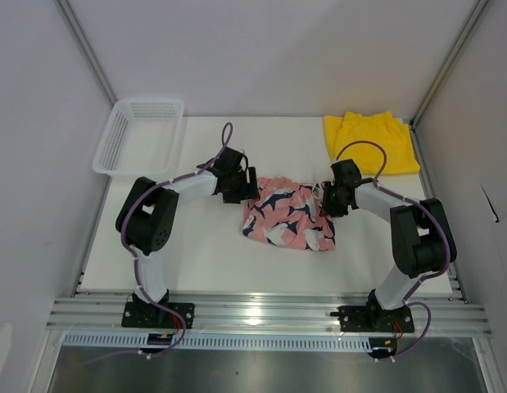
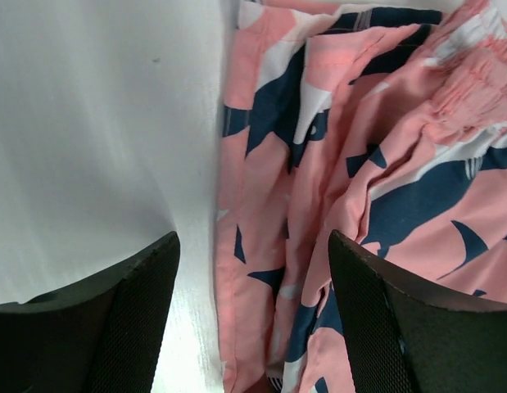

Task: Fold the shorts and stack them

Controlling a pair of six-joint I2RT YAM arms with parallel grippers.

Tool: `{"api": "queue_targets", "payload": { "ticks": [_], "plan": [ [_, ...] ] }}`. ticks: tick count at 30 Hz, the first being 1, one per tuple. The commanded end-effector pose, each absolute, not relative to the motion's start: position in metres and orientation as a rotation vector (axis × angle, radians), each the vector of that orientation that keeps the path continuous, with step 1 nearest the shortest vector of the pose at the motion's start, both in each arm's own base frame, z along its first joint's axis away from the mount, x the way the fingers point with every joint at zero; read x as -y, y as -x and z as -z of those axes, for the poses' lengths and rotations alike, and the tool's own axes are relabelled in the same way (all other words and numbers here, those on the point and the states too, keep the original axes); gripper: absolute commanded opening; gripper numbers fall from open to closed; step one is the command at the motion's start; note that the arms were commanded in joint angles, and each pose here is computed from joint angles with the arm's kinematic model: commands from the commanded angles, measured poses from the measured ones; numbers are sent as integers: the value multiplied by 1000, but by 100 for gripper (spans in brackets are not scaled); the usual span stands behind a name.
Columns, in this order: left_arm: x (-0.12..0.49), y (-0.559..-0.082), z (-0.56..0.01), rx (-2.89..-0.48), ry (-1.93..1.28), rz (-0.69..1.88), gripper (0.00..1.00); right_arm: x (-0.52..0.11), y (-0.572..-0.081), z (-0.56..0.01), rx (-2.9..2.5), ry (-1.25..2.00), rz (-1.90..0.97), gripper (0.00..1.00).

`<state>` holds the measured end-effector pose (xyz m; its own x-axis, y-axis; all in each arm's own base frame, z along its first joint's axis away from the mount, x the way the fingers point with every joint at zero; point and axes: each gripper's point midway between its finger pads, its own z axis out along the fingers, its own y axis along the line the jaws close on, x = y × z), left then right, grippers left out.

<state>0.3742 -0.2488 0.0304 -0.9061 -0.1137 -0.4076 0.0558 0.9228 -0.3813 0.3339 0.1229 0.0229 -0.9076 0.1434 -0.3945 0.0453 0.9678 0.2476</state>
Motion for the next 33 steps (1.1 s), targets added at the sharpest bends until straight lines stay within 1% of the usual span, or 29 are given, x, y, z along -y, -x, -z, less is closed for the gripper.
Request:
{"api": "queue_targets", "payload": {
  "ticks": [1, 3, 5, 6, 8, 11, 21, 25, 28, 30, 33],
  "plan": [
    [261, -369, -38, -2629, -30, 652, 77, -122, -344, -38, -2653, -113, -326, 27],
    [256, -367, -36, -2624, -2, 654, 77, -123, -345, -38, -2654, -112, -329, 27],
    [256, -372, -46, -2579, 41, 699, 79, -124, -345, -38, -2654, -113, -334, 27],
    [248, -368, -39, -2591, 68, 713, 79, -125, -344, -37, -2655, -109, -335, 27],
    [248, -374, -48, -2548, 92, 798, 79, -125, -344, -36, -2658, -111, -336, 27],
    [248, -367, -45, -2548, 90, 872, 79, -124, -344, -36, -2658, -108, -337, 27],
    [261, -356, -41, -2563, 49, 1006, 81, -127, -345, -38, -2651, -107, -356, 26],
    [262, -355, -45, -2542, 45, 1028, 83, -129, -345, -37, -2656, -110, -365, 26],
    [255, -357, -43, -2547, 102, 1031, 82, -131, -344, -37, -2658, -104, -366, 26],
    [252, -362, -45, -2501, 121, 1061, 83, -131, -344, -37, -2656, -104, -366, 26],
    [258, -361, -47, -2504, 68, 1084, 83, -131, -343, -37, -2658, -99, -367, 26]
  ]
}}
